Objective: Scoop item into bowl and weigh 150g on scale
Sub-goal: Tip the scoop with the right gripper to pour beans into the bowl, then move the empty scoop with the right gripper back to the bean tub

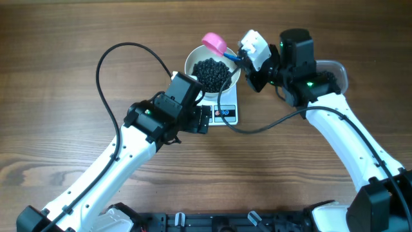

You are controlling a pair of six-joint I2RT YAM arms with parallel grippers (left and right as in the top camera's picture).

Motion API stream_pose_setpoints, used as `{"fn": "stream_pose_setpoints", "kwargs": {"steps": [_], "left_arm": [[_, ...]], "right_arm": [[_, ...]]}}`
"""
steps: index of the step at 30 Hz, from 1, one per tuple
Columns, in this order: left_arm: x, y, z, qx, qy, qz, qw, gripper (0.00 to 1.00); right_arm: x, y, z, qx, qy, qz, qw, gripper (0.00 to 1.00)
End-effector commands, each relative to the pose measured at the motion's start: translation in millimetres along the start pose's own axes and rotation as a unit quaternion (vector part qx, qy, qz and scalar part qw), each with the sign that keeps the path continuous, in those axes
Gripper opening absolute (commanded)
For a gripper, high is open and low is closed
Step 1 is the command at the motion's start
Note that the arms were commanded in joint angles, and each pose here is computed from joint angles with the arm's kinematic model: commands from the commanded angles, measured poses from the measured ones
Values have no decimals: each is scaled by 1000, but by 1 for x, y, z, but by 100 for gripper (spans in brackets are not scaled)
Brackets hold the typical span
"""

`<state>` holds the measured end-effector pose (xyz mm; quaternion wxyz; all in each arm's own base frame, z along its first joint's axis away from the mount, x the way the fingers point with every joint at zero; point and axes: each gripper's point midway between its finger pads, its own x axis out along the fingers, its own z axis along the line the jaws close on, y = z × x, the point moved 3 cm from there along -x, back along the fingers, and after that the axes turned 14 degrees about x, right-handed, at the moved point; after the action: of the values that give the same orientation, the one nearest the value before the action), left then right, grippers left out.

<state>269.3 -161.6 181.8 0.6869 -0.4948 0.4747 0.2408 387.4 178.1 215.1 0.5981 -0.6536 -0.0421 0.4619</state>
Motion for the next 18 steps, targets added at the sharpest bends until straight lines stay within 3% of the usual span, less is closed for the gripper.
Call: {"fn": "stream_pose_setpoints", "kwargs": {"steps": [1,10,18], "left_arm": [[4,2,2,3,0,6,1000,100],[4,2,2,3,0,6,1000,100],[4,2,2,3,0,6,1000,100]], "right_arm": [[4,-7,-2,151,1,-16,988,4],[-39,-47,-49,224,46,-125,965,4],[-133,-4,-137,318,216,-125,915,4]]}}
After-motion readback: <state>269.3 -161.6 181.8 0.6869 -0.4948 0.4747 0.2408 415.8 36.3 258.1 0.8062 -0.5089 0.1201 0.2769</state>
